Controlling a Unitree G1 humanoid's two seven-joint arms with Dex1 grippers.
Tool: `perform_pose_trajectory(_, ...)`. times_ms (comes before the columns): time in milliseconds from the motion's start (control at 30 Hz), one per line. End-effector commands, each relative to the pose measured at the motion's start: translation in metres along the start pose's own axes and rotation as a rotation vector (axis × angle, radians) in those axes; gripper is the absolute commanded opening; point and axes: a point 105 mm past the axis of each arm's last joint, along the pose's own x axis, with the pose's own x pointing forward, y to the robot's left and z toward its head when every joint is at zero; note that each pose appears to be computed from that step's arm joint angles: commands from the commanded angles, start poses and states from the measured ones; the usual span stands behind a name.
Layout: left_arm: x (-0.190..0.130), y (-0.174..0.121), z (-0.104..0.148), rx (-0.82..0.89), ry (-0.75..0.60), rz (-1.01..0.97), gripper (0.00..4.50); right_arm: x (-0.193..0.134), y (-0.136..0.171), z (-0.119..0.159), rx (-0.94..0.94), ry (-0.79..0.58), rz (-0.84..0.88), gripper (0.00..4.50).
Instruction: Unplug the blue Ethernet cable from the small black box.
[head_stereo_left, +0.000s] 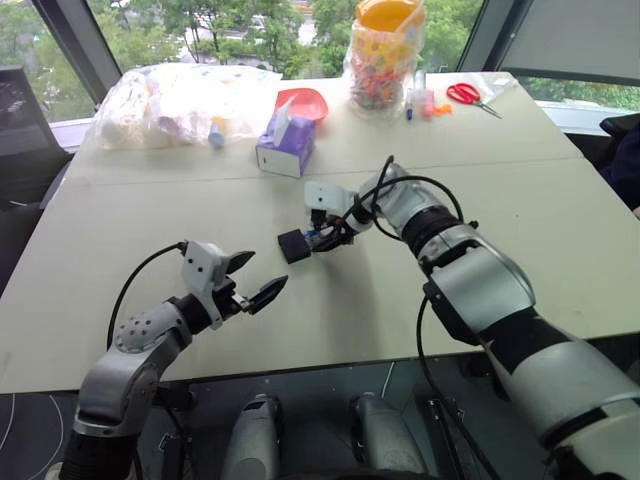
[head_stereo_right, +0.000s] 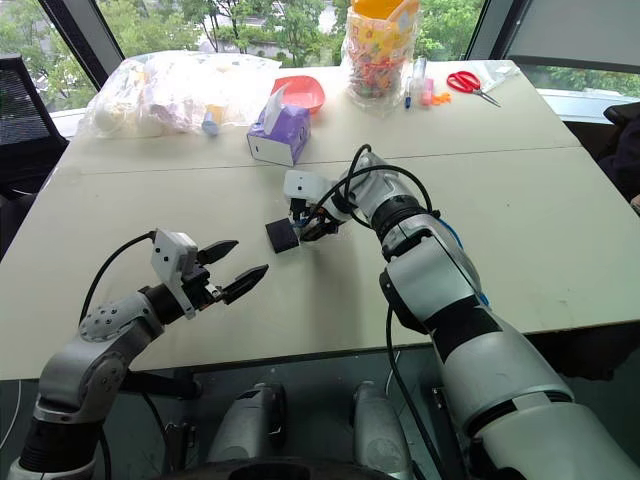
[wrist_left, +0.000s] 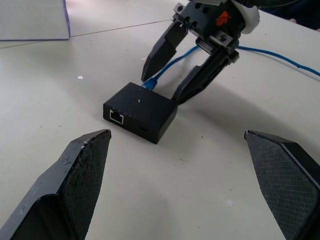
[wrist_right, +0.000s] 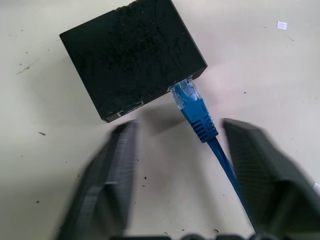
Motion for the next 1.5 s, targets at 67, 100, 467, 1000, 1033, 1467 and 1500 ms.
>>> perform_pose_trajectory(67,0.002,0.001,0.009,0.031,-0.037,0.001,4.5,0.002,0.003,-0.005,-0.002,0.024,0.015,0.15)
perform_pose_trajectory(100,0.001,0.002,0.008,0.031,-0.037,0.003,4.5,0.003,0.004,-0.005,-0.001,0.023,0.023,0.06)
perform_pose_trajectory(467,0.001,0.015,0.021,-0.028,-0.032,-0.042,4.5,-0.032,-0.021,0.025,-0.373,-0.16,-0.248,0.06)
perform_pose_trajectory(1000,0.016,0.013,0.069,-0.178,0.039,-0.407,4.5,-0.09,0.045,0.062,-0.761,-0.356,-0.78,0.06)
perform_pose_trajectory(1033,0.018,0.015,0.07,-0.174,0.038,-0.407,4.5,-0.09,0.047,0.063,-0.764,-0.356,-0.779,0.06)
perform_pose_trajectory(1467,0.028,0.021,0.082,-0.166,-0.009,-0.434,0.76,-0.09,0.056,0.062,-0.801,-0.332,-0.747,0.0)
perform_pose_trajectory(1500,0.029,0.021,0.082,-0.165,-0.009,-0.434,0.42,-0.09,0.056,0.062,-0.803,-0.331,-0.744,0.0)
